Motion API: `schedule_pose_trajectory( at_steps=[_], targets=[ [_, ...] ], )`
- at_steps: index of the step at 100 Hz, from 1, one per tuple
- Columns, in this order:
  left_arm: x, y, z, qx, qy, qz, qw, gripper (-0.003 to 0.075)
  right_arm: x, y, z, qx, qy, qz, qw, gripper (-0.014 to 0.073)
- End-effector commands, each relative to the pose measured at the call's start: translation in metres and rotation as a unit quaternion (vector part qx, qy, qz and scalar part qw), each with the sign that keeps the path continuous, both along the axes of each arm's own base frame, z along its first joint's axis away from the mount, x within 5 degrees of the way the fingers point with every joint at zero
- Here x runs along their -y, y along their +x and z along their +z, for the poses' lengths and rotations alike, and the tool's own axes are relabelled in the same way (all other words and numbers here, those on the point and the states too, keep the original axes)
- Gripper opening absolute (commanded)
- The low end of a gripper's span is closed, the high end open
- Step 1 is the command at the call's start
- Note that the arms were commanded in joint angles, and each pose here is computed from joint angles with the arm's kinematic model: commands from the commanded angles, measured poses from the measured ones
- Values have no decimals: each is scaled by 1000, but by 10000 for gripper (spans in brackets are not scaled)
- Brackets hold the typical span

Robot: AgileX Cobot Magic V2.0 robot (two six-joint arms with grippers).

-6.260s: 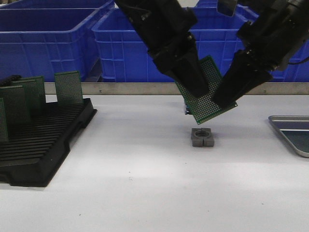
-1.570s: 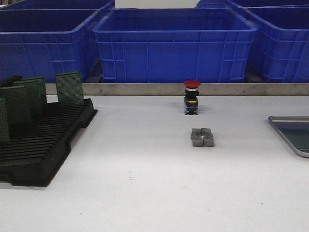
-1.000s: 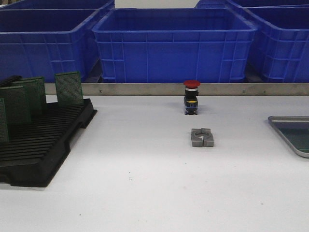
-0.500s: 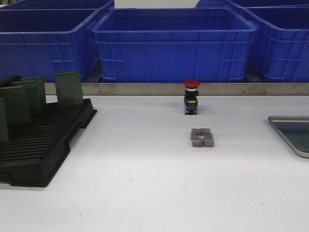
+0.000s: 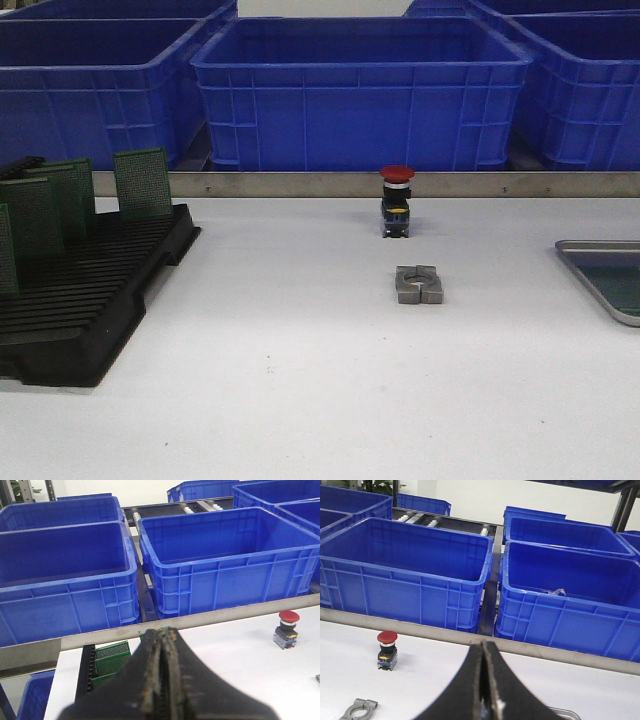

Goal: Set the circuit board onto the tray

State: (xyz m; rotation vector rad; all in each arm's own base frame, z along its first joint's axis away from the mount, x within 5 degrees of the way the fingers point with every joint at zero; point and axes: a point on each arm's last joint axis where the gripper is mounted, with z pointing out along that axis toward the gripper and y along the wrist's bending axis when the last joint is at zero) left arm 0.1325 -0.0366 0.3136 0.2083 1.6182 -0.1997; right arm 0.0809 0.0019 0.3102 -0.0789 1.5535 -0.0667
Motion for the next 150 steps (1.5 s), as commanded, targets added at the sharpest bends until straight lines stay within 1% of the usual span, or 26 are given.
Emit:
schedule_pose_trajectory(
  at_steps=[1,60,65,68,74,75,76,81,82,83,88,89,92,120,139,150],
  targets=[
    [-4,2,14,37,-16,24,999,-18,4,-1,13,36,4,-21,999,-69],
    [-4,2,14,37,-16,25,999,-18,4,-1,13,36,4,-21,999,-69],
    [-4,2,13,41,-4,26,999,-18,4,-1,13,36,4,-21,999,-69],
    [-4,2,13,46,13,23,999,-18,4,-1,13,36,4,-21,999,-69],
    [-3,0,13,54,25,16,998,-18,4,-1,13,36,4,-21,999,-69],
    [-3,0,12,57,35,14,998,-18,4,-1,13,36,4,-21,999,-69],
    [-3,0,12,56,23,13,998,-18,4,-1,13,36,4,-21,999,-69],
    [-3,-3,12,62,17,6,998,-18,4,-1,13,36,4,-21,999,-69],
    [-2,-4,13,67,26,4,997,-18,4,-1,13,36,4,-21,999,-69],
    [-2,-5,13,65,14,3,998,-18,4,-1,13,36,4,-21,999,-69],
    [-3,-8,11,68,8,-1,998,-18,4,-1,13,36,4,-21,999,-69],
    [-4,-9,10,70,13,-1,997,-18,4,-1,13,36,4,-21,999,-69],
    [-5,-12,9,70,2,0,998,-18,4,-1,13,36,4,-21,999,-69],
    [-21,-40,-17,91,0,47,995,-18,4,-1,13,36,4,-21,999,-69],
    [-29,-61,-51,89,-19,77,993,-18,4,-1,13,36,4,-21,999,-69],
    [-31,-70,-71,99,-17,82,992,-18,4,-1,13,36,4,-21,999,-69]
  ],
)
